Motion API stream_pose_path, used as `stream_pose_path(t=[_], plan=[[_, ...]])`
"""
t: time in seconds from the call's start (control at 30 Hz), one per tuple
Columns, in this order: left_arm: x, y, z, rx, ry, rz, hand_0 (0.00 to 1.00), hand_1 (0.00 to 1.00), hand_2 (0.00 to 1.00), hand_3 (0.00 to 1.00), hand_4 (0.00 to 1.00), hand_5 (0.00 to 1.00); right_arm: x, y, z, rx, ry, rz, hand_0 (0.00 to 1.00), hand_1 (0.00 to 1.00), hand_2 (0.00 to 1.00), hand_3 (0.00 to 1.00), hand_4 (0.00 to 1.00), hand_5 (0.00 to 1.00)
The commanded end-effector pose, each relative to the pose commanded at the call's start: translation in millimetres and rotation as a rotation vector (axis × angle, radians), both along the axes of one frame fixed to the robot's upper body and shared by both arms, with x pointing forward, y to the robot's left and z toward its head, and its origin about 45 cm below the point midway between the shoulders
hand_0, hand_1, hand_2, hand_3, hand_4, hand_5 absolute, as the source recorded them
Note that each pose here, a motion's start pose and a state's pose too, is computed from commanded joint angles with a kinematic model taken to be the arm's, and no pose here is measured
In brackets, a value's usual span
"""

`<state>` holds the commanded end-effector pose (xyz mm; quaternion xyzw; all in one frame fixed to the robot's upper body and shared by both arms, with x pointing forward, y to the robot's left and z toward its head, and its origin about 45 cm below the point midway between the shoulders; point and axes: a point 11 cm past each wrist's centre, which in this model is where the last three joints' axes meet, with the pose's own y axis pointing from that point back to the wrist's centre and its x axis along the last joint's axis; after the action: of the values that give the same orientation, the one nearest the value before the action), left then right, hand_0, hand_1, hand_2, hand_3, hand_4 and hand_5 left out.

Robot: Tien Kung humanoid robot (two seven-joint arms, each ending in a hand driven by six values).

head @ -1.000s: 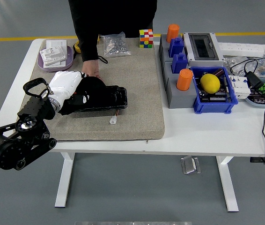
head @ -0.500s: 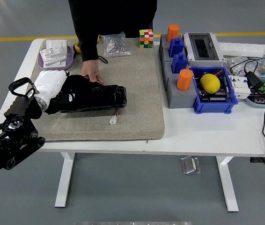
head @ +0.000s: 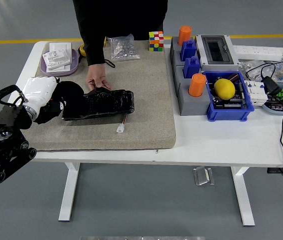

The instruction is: Pick the rag up,wipe the panel,place it on the desk

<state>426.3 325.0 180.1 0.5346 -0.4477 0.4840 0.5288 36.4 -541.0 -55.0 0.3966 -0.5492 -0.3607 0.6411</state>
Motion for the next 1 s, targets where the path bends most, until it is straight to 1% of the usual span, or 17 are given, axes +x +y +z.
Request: stream_pose_path(t=[0.2, 0.37, 0.5, 0.77, 0.8, 1.0], plan=[[-0.6, -1, -0.4, -0.003, -0.001, -0.002, 0.23, 0.176, 0.495, 0.398, 0.352, 0.002, -0.1, 0, 0.2, 0.0, 0.001, -0.001, 0.724, 0.566, 0.665, 0.577, 0.998, 0.421], [1.3, -9, 2.7, -0.013, -0.01, -0.015, 0.23, 0.177, 0.495, 0.398, 0.353, 0.002, -0.3, -1, 0.4, 0.0, 0.001, -0.001, 0.724, 0.566, 0.666, 0.576, 0.998, 0.422], [4.3, -22, 4.6, -0.027, -0.015, -0.035, 0.23, 0.175, 0.495, 0.399, 0.353, 0.002, 0.4, -1, 0.5, 0.0, 0.001, 0.001, 0.724, 0.566, 0.666, 0.577, 0.998, 0.421], [7.0, -57, 3.3, -0.059, -0.007, -0.096, 0.231, 0.176, 0.496, 0.399, 0.353, 0.002, 3.0, -1, 1.1, -0.001, -0.001, 0.007, 0.724, 0.566, 0.666, 0.576, 0.998, 0.422], [7.6, -64, 3.9, -0.063, -0.007, -0.109, 0.231, 0.176, 0.496, 0.399, 0.353, 0.002, 3.5, -1, 1.3, -0.001, -0.002, 0.008, 0.724, 0.566, 0.666, 0.576, 0.998, 0.422], [9.9, -93, 8.1, -0.083, -0.01, -0.161, 0.231, 0.174, 0.495, 0.397, 0.354, 0.002, 6.0, -2, 2.0, -0.002, -0.002, 0.015, 0.724, 0.566, 0.665, 0.576, 0.998, 0.422]])
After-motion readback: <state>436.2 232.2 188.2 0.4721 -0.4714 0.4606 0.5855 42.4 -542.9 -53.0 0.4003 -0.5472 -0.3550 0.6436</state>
